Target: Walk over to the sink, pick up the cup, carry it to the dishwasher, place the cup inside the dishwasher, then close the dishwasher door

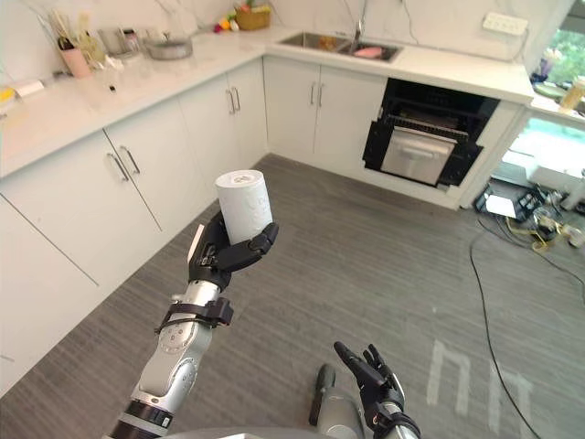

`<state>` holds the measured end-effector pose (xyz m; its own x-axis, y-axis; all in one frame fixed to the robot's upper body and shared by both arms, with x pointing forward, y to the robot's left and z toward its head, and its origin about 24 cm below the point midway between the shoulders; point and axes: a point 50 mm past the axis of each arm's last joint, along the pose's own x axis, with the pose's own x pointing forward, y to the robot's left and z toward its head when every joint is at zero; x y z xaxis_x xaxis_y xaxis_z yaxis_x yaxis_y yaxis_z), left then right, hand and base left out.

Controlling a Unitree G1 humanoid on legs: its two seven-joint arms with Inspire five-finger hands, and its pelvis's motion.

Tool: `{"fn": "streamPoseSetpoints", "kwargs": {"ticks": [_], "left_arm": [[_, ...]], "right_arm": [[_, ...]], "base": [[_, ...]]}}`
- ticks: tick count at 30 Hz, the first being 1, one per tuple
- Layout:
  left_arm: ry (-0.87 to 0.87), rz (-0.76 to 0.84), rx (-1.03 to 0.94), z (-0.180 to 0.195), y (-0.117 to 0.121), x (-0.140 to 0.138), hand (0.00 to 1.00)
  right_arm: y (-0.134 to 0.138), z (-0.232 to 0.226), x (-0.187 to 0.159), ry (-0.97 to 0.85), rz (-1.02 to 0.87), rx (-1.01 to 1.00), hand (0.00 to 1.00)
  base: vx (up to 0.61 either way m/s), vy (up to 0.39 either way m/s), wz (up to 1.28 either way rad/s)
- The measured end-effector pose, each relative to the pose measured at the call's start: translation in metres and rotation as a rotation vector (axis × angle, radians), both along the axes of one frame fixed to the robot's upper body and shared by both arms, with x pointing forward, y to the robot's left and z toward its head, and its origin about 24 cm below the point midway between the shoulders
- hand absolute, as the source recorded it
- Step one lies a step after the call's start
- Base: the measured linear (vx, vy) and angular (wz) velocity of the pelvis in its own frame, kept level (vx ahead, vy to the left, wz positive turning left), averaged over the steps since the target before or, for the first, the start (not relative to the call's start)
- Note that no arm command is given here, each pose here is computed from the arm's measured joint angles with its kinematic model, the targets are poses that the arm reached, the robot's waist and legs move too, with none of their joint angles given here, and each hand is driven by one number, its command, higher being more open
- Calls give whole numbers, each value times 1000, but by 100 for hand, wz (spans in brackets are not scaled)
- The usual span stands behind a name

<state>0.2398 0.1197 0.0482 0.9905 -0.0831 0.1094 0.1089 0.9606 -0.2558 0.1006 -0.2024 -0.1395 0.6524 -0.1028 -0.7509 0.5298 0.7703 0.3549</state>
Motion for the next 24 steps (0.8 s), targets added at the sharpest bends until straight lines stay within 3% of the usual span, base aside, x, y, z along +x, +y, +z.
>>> {"fn": "streamPoseSetpoints", "kwargs": {"ticks": [6,10,12,16,24], "left_arm": [[34,42,-52,-6,-6,-8,0],[45,103,-65,-9,8,-12,0],[36,163,-63,-7,24,-19,0],[15,183,-68,-1,29,-31,0],[-45,264,-34,4,52,-36,0]], "right_arm": [[-3,-3,-11,51,12,-57,100],[-12,0,-16,34,19,-104,100],[-12,6,5,-38,73,-134,100],[-12,25,40,-190,132,-181,100],[3,42,73,-326,148,-169,100]], "base": [[619,-246,-1],[488,-84,-36],[561,11,-72],[495,165,-48],[571,307,-1]]}}
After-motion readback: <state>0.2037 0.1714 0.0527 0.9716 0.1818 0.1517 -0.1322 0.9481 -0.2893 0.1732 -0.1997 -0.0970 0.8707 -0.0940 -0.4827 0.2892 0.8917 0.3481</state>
